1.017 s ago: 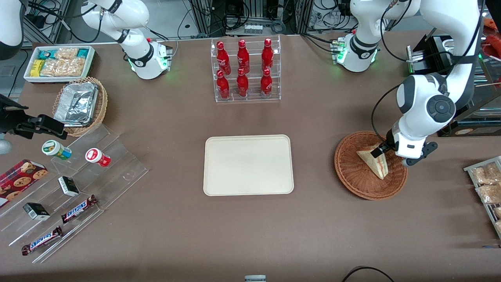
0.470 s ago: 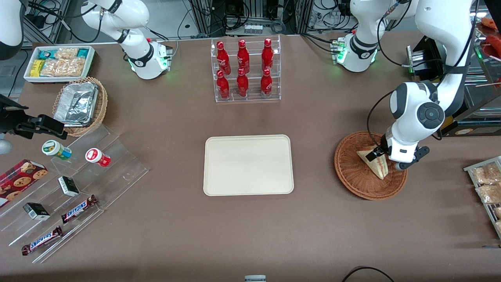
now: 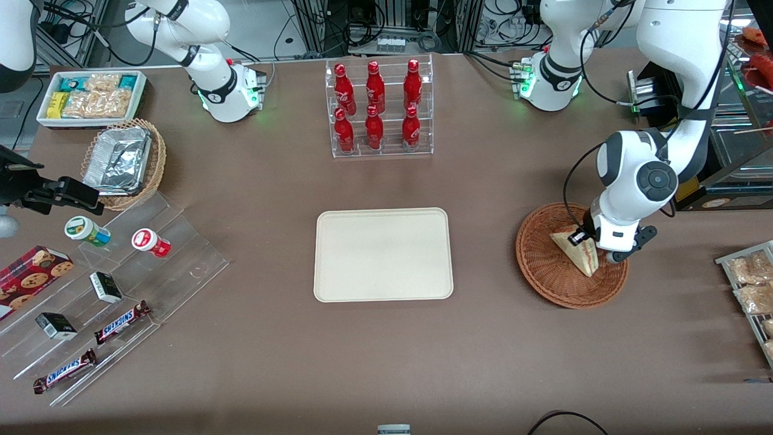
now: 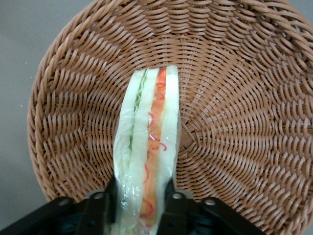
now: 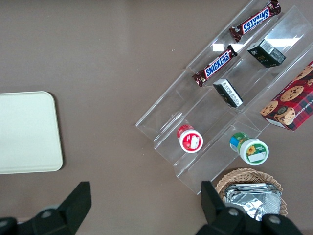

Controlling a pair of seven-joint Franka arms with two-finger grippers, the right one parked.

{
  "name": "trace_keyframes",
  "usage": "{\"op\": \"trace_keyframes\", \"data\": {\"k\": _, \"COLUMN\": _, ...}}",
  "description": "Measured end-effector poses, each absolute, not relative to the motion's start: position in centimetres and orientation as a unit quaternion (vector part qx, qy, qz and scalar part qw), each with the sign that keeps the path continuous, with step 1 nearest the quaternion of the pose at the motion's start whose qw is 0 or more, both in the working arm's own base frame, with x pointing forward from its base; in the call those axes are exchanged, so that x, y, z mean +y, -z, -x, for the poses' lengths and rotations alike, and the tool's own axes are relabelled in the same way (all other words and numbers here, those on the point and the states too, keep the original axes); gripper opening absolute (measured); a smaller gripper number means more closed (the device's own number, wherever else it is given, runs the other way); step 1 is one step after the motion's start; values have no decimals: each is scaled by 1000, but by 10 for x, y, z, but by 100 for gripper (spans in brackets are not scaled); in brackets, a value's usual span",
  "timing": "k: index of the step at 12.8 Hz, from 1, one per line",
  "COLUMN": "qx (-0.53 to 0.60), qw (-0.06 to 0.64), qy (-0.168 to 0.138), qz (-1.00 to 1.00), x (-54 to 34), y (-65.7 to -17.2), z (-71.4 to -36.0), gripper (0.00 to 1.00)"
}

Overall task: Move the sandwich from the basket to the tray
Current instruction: 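Lower the left gripper and close it on the wrapped sandwich, then lift the sandwich and carry it over the white tray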

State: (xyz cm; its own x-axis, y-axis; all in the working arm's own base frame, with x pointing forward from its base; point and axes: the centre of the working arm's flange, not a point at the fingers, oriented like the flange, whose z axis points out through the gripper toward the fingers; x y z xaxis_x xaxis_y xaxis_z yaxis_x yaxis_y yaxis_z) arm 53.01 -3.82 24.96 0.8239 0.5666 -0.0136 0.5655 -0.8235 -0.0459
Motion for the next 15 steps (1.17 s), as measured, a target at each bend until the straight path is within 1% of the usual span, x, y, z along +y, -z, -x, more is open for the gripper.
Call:
{"op": "trace_keyframes", "data": {"k": 1, "qx": -297, "qw": 20, "qy": -12, "qz": 955, "x": -38, "y": -250, "z": -530, "gripper": 21}}
{"op": "trace_keyframes", "data": {"k": 2, "qx": -296, "qw": 19, "qy": -11, "qz": 955, "x": -39, "y": -252, "z": -530, "gripper": 19}}
{"op": "trace_keyframes", "data": {"k": 4, "qx": -289, "qw": 20, "qy": -13, "qz": 957, "x": -48, "y": -262, "z": -531, "gripper": 19}}
{"op": "trace_keyframes", "data": {"k": 5, "qx": -281, "qw": 23, "qy": -18, "qz": 959, "x": -57, "y": -274, "z": -534, "gripper": 19}}
{"op": "trace_keyframes", "data": {"k": 7, "qx": -261, "qw": 32, "qy": -34, "qz": 964, "x": -81, "y": -314, "z": -544, "gripper": 19}}
{"op": "trace_keyframes", "data": {"k": 9, "qx": -237, "qw": 40, "qy": -43, "qz": 970, "x": -112, "y": -359, "z": -554, "gripper": 15}}
{"op": "trace_keyframes", "data": {"k": 12, "qx": -192, "qw": 41, "qy": -34, "qz": 980, "x": -169, "y": -403, "z": -555, "gripper": 15}}
{"op": "trace_keyframes", "data": {"k": 15, "qx": -141, "qw": 39, "qy": -26, "qz": 989, "x": -229, "y": -409, "z": -543, "gripper": 15}}
